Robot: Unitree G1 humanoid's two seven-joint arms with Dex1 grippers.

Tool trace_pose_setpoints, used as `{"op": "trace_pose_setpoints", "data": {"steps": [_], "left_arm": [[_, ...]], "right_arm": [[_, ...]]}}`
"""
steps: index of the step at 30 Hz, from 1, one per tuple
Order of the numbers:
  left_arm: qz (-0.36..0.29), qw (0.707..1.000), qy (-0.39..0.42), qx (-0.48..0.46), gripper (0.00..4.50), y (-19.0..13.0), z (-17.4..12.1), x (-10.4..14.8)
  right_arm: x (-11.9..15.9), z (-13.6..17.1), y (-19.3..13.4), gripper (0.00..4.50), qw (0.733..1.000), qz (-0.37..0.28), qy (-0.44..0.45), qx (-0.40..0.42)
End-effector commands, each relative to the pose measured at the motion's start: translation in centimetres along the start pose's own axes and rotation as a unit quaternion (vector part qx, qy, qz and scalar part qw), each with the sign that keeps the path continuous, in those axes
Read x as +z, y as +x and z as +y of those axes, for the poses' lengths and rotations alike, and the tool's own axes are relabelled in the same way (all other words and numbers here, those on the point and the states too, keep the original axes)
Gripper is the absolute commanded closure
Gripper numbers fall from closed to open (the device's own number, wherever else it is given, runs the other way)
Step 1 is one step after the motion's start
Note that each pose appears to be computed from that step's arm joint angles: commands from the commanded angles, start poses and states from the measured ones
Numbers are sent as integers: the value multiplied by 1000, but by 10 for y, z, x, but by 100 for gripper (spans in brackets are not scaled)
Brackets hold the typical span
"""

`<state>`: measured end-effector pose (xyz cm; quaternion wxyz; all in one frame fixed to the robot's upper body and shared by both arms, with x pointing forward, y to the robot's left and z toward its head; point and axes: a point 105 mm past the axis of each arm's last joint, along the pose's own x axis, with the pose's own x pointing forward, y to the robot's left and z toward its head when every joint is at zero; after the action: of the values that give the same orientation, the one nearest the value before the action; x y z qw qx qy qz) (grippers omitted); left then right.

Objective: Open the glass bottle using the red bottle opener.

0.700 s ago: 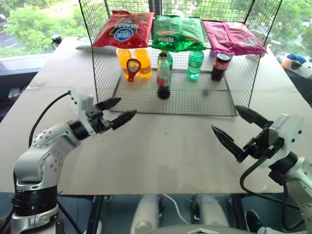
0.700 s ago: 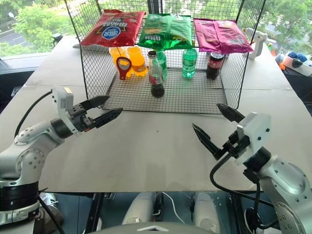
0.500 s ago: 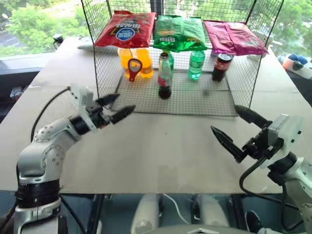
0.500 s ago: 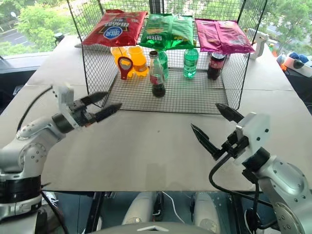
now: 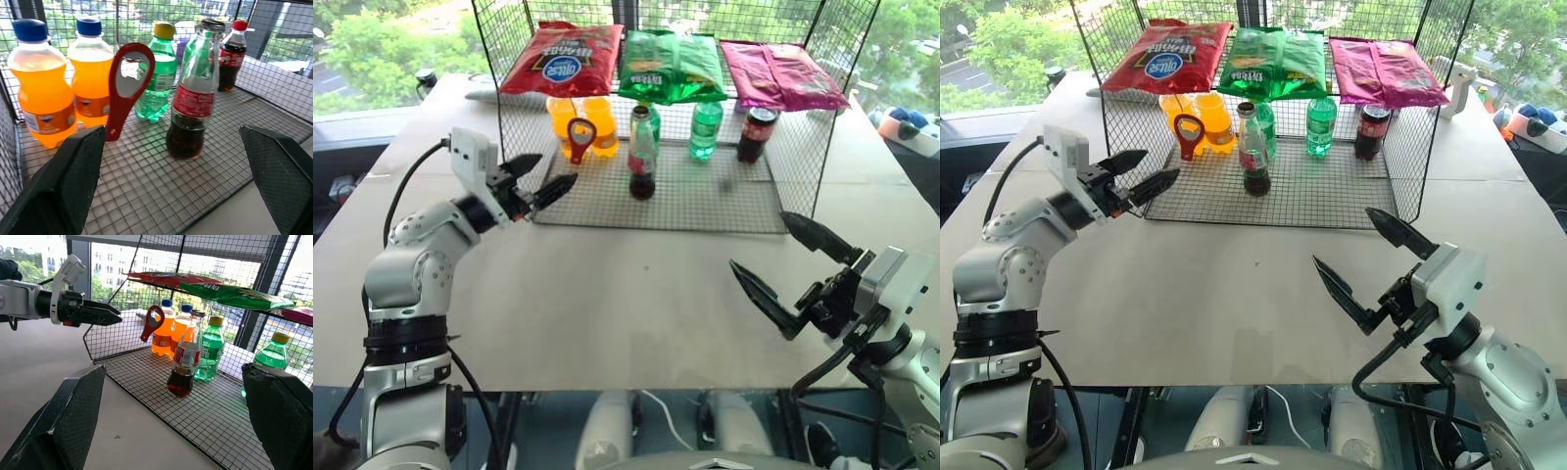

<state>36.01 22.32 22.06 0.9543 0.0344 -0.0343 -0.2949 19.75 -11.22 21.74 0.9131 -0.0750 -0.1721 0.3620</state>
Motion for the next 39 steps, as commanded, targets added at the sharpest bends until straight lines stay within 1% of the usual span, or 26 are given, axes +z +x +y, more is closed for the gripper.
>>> {"op": "trace_pose_setpoints", "data": {"steps": [1,10,15,16,32,33,34,35,36,37,39], "left_arm": [[-2,999,42,18,0,10,8,11],[13,996,84,41,0,40,18,18],[16,994,100,31,0,55,20,20],[17,994,104,27,52,57,20,20],[7,992,126,13,52,68,25,22],[6,992,127,13,107,69,25,22],[6,992,128,12,130,69,25,22],[5,992,128,10,169,70,25,22],[5,992,128,9,224,70,25,22],[4,992,129,7,256,70,25,23],[3,992,130,6,358,70,24,22]], "right_arm": [[9,5,0,3,1000,-21,-18,6],[9,6,3,3,999,-23,-24,1],[9,5,4,3,999,-24,-25,-7],[9,5,4,0,999,-24,-25,-9],[10,4,5,0,999,-21,-26,-24],[10,4,5,0,999,-21,-26,-25],[10,4,5,0,999,-20,-26,-25],[10,4,5,0,999,-20,-26,-25],[10,4,5,0,999,-20,-26,-25],[10,4,5,0,999,-20,-25,-25],[9,4,5,0,999,-19,-25,-25]]}}
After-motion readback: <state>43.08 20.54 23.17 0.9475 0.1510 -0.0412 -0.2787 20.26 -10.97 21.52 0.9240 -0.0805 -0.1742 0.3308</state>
